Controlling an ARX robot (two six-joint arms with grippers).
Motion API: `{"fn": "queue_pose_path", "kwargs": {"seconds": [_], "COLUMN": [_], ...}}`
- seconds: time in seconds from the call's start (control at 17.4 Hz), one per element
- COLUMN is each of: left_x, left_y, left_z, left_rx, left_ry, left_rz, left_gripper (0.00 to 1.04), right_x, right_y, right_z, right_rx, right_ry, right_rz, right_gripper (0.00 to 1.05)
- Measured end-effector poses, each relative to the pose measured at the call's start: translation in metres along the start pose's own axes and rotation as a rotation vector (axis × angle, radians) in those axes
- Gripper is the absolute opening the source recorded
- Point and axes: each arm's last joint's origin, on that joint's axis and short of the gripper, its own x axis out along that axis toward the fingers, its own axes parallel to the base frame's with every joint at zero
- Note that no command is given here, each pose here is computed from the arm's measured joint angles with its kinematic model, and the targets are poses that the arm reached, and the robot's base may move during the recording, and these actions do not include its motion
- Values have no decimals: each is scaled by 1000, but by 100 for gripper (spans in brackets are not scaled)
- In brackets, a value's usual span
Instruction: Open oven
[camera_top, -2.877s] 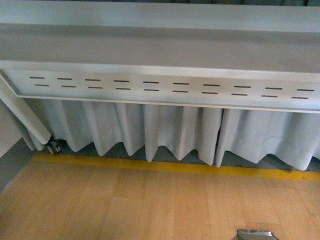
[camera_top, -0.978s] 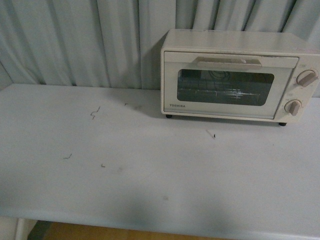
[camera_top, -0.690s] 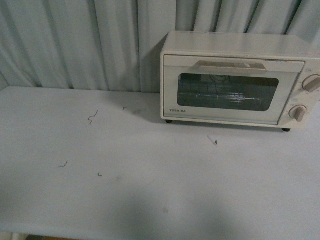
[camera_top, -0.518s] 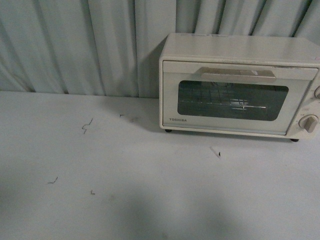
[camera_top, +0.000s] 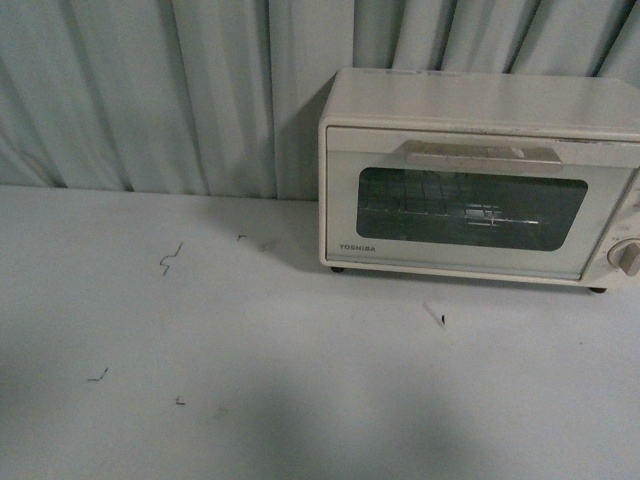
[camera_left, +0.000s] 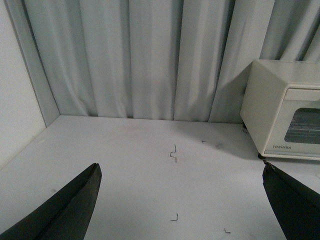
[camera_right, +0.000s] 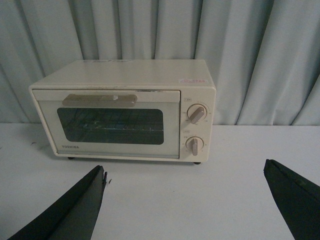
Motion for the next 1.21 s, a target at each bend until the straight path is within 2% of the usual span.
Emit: {"fn": "queue_pose_path", "kwargs": {"seconds": [0.46,0.52,0.63,0.69,0.75,0.81,0.86,0.98,1.04,1.21], "left_x": [1,7,27,47,67,85,113,167,189,216], "left_y": [-1,-6,-19,-28,-37,-46,-59,-85,-95,-110], "left_z": [2,13,42,62,73,77,79,63,53,27], "left_rx": [-7,-42,-152,-239,-322,-381,-461,-616,-675,-781], "left_ry": [-19,-49,-19,51,155,226,363,614,692,826], "left_rz": [-5,-51,-173,-248,-289,-298,-300,-221,-176,-90], "left_gripper": [98,98,98,98,98,98,98,98,98,98], "right_x": [0,0,0,0,0,0,0,0,0,0], "right_y": [0,0,0,0,0,0,0,0,0,0], "right_z": [0,0,0,0,0,0,0,0,0,0], "right_rx": [0,0,0,0,0,0,0,0,0,0], "right_ry": [0,0,-1,0,-1,0,-1,0,0,0], "right_rz": [0,0,1,0,0,0,0,0,0,0], "right_gripper": [98,98,98,98,98,98,98,98,98,98]}}
